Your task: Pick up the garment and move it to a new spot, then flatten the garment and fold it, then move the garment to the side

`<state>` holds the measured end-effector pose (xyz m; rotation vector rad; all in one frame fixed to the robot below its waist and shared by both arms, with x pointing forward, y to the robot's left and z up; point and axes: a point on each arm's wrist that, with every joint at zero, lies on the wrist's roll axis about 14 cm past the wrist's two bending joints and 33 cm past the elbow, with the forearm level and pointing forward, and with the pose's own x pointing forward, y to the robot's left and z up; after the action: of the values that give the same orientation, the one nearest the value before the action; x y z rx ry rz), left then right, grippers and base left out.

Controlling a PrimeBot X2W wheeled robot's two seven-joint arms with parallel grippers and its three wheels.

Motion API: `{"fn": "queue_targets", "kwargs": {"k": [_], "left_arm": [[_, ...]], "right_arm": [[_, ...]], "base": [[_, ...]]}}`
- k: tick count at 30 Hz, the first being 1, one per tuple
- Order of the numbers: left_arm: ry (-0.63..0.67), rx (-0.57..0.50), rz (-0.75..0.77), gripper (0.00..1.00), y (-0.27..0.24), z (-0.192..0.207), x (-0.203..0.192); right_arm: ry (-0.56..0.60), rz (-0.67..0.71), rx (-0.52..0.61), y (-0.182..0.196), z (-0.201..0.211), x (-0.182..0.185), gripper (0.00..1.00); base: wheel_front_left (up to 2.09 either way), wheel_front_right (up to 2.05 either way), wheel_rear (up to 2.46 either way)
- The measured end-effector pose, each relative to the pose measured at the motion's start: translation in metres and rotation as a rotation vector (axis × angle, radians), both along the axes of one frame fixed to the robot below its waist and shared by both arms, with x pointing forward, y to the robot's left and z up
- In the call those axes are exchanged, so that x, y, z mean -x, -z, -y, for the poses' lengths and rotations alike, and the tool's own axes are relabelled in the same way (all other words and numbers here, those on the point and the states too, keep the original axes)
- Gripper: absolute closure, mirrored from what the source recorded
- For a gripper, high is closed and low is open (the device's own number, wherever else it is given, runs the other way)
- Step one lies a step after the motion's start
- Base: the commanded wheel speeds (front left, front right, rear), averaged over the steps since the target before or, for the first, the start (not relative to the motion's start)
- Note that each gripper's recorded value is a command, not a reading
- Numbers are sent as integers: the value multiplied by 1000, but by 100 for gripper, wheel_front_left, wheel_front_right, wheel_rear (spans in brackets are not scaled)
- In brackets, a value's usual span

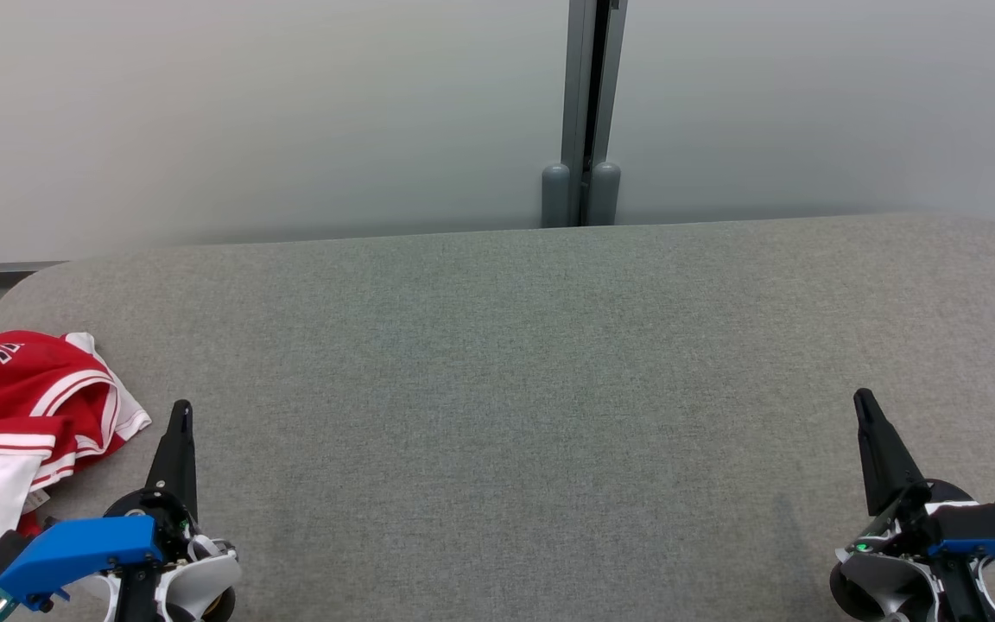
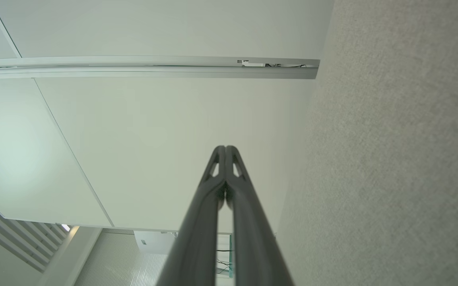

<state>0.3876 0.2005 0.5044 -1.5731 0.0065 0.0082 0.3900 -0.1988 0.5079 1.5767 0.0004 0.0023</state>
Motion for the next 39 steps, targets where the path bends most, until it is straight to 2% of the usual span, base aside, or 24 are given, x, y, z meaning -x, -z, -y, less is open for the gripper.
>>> {"fn": "queue_targets", "kwargs": {"k": [19, 20, 28, 39], "left_arm": [[0, 0, 0, 100, 0, 0, 0], [0, 0, -3, 0, 1, 0, 0], [-17, -19, -79, 0, 26, -3, 12], [7, -203, -90, 0, 27, -2, 9]], "right_arm": [[0, 0, 0, 0, 0, 0, 100], [0, -2, -1, 1, 0, 0, 0], [-9, -54, 19, 17, -7, 5, 0], [-41, -52, 204, 15, -16, -1, 0]], "base": [[0, 0, 0], [0, 0, 0], [0, 0, 0], [0, 0, 0]]}}
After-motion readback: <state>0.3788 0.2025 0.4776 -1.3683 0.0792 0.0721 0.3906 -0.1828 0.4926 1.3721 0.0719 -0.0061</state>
